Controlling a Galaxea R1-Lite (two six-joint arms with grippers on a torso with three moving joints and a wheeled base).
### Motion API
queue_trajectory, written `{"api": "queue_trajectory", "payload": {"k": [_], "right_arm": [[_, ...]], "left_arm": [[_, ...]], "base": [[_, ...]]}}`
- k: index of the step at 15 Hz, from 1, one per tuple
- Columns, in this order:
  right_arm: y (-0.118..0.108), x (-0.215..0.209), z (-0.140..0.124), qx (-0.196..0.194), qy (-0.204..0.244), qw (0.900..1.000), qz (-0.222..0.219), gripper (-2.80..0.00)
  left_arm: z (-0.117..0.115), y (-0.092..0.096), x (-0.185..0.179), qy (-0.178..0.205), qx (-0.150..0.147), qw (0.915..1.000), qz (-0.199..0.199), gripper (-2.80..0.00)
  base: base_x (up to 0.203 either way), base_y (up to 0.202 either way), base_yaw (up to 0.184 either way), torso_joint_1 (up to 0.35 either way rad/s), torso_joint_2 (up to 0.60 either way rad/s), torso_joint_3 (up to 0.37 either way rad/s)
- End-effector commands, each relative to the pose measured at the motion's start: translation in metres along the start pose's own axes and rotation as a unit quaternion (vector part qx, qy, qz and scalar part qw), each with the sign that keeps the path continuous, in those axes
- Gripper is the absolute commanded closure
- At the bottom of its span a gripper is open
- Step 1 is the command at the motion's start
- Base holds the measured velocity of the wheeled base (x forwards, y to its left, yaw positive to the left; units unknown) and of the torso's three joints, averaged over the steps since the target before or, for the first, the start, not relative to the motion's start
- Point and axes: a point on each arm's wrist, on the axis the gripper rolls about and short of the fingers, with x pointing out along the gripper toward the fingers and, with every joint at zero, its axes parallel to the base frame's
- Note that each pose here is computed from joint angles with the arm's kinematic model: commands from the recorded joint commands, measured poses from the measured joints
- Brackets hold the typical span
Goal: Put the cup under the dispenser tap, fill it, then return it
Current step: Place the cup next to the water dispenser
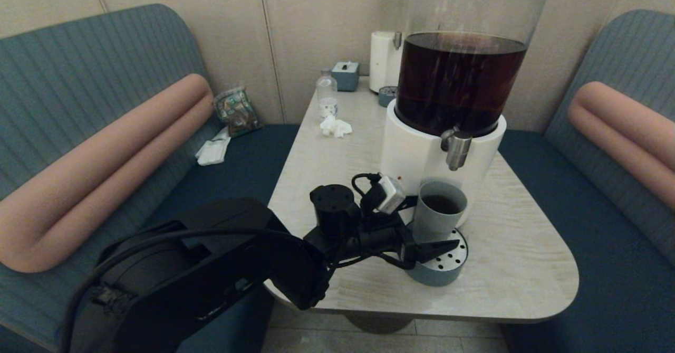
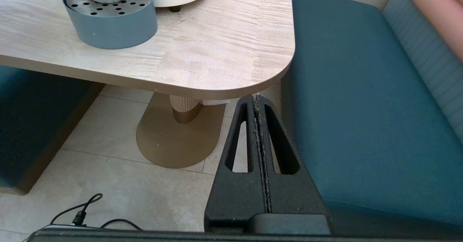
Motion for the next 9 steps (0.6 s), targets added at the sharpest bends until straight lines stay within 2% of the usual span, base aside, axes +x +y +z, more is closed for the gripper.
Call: {"api": "queue_trajectory", "payload": {"k": [1,9], "right_arm": [[0.0000,-0.0001,-0.0001,0.000,-0.001,1.000,0.000,0.00],[0.0000,-0.0002,0.0000,0.000,-0.001,1.000,0.000,0.00]], "left_arm": [[-0.0055,-0.0002,0.0059,-0.005,0.001,1.0000,-0.004,-2.80],[-0.0090,0.0055,0.0144,-0.021,0.007,0.9997,0.010,-2.80]], "base": [[0.000,0.000,0.000,0.000,0.00,0.000],[0.000,0.000,0.000,0.000,0.00,0.000]]}}
